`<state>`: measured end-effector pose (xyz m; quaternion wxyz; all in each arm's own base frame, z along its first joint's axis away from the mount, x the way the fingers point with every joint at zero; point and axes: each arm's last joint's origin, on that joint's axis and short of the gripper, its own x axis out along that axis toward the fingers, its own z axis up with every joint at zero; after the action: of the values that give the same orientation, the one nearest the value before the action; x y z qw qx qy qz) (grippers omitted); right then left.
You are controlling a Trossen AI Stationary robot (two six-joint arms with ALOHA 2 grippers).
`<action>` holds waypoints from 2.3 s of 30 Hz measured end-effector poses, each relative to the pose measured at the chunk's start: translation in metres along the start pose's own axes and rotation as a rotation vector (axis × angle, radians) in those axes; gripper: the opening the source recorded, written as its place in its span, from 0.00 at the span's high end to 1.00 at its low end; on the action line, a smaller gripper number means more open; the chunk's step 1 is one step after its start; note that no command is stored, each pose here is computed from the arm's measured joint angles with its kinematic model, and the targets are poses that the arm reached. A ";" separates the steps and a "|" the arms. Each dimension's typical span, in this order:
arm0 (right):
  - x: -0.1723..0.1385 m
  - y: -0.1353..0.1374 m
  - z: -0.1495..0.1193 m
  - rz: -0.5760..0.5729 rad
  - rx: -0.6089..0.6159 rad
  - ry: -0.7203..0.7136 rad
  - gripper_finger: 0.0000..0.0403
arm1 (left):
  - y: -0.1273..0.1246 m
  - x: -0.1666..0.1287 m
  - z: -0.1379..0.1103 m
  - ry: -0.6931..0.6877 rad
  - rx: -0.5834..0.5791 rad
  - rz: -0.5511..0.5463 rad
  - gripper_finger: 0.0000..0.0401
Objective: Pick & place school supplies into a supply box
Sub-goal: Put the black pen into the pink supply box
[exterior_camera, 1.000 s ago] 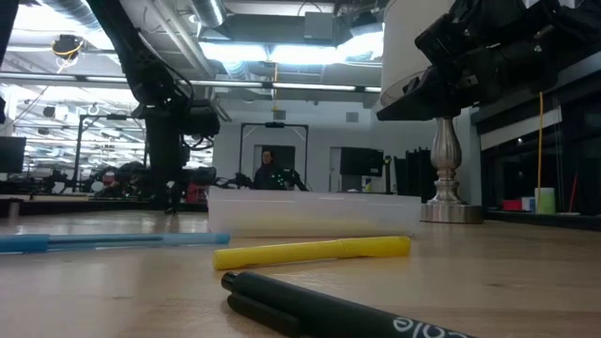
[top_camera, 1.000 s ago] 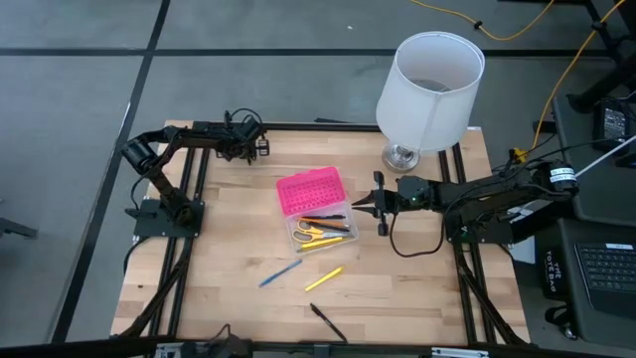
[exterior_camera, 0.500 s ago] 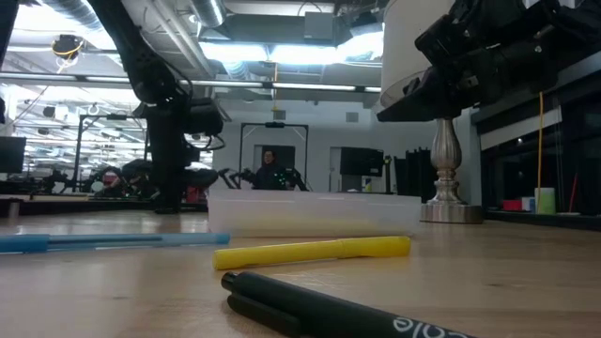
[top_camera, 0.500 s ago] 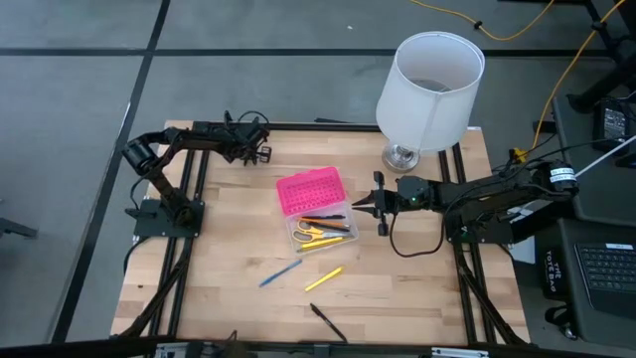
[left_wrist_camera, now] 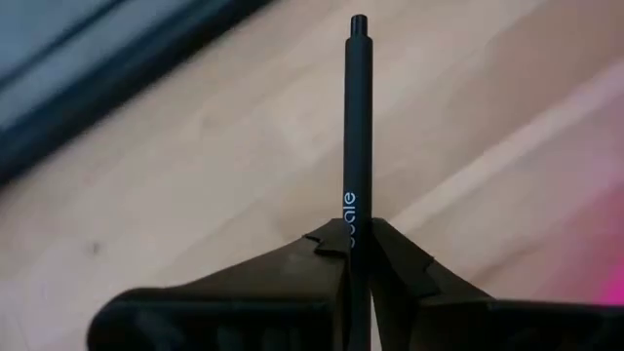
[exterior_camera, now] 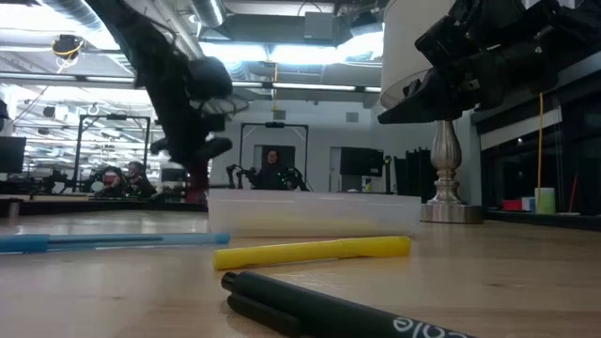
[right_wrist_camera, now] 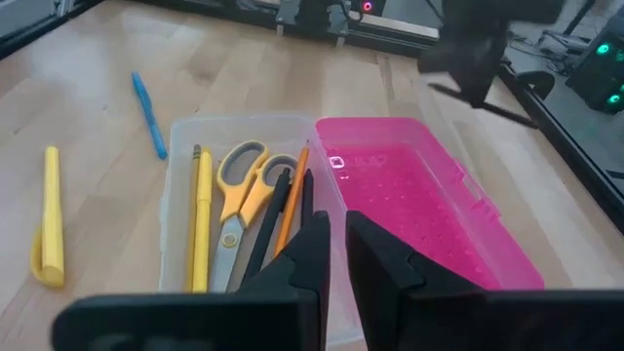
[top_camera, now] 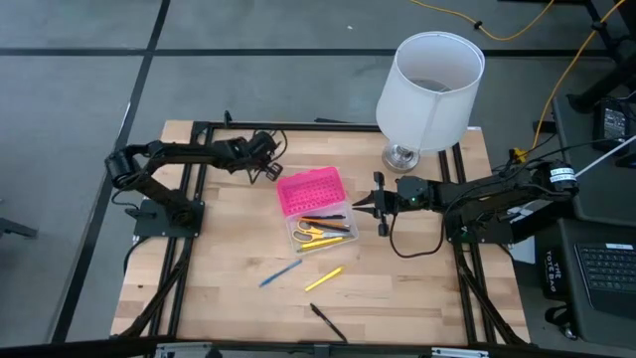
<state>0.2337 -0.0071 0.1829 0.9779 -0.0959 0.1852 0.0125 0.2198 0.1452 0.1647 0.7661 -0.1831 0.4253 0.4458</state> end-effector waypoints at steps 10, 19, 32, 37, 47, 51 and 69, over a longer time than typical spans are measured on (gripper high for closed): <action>0.000 0.000 0.000 0.000 -0.010 0.000 0.89 | -0.032 -0.066 0.020 -0.382 0.259 -0.354 0.98; 0.000 0.000 0.000 0.000 0.014 0.001 0.89 | -0.056 -0.091 0.014 -0.580 0.375 -0.469 0.98; 0.000 0.000 0.000 0.000 0.105 0.002 0.89 | -0.075 -0.091 -0.038 -0.858 0.395 -0.785 0.98; 0.000 0.000 0.000 0.000 0.151 0.002 0.89 | -0.087 -0.099 -0.052 -0.853 0.489 -0.837 0.98; 0.000 0.000 0.000 0.000 0.149 0.002 0.89 | -0.106 -0.119 -0.076 -0.862 0.583 -0.939 0.98; 0.000 0.000 0.000 0.000 0.142 0.002 0.89 | -0.117 -0.131 -0.083 -0.869 0.591 -0.900 0.98; 0.000 0.000 0.000 0.001 0.098 0.002 0.89 | -0.210 -0.145 -0.053 -0.520 0.818 -0.647 0.98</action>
<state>0.2336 -0.0070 0.1827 0.9813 -0.0479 0.1865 0.0036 0.3353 -0.0790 0.2314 0.9511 0.1224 0.2831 0.0188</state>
